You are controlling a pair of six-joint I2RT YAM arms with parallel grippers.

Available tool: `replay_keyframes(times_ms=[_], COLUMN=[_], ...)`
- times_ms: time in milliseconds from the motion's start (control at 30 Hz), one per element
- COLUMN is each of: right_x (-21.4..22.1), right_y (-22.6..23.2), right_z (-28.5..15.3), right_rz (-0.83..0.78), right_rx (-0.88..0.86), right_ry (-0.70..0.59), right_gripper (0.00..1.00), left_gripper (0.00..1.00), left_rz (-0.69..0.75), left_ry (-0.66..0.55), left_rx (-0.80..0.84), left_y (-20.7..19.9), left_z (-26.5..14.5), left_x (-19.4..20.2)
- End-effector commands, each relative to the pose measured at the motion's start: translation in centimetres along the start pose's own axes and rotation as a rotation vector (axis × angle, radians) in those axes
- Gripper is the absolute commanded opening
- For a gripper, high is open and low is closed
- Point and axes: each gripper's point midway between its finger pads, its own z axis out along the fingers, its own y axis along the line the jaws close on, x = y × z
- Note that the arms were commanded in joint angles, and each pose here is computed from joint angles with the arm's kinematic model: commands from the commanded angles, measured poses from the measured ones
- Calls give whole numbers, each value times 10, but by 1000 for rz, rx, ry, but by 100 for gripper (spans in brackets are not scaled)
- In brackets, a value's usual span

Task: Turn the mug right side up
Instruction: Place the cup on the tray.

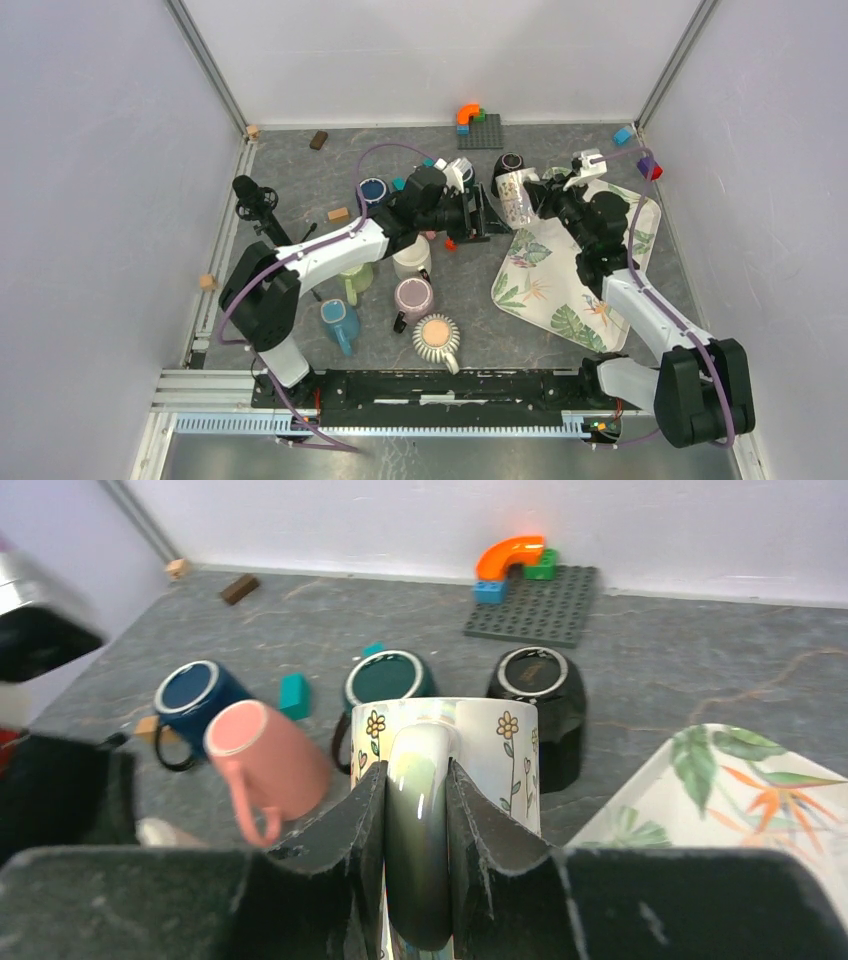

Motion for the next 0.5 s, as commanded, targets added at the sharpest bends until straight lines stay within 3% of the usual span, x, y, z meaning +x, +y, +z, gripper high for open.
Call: replay_keyframes(times_ms=[0, 467], right_x=[-61, -50], right_y=[35, 30], right_z=[-14, -19], right_rz=[11, 83], right_rx=[-149, -120], right_ry=[-205, -215], right_gripper=[0, 0], left_gripper=[81, 71], left_rz=[40, 47], left_ry=[-78, -85], left_rx=[40, -88], left_y=[-14, 28], left_z=[19, 77], left_x=[-32, -34])
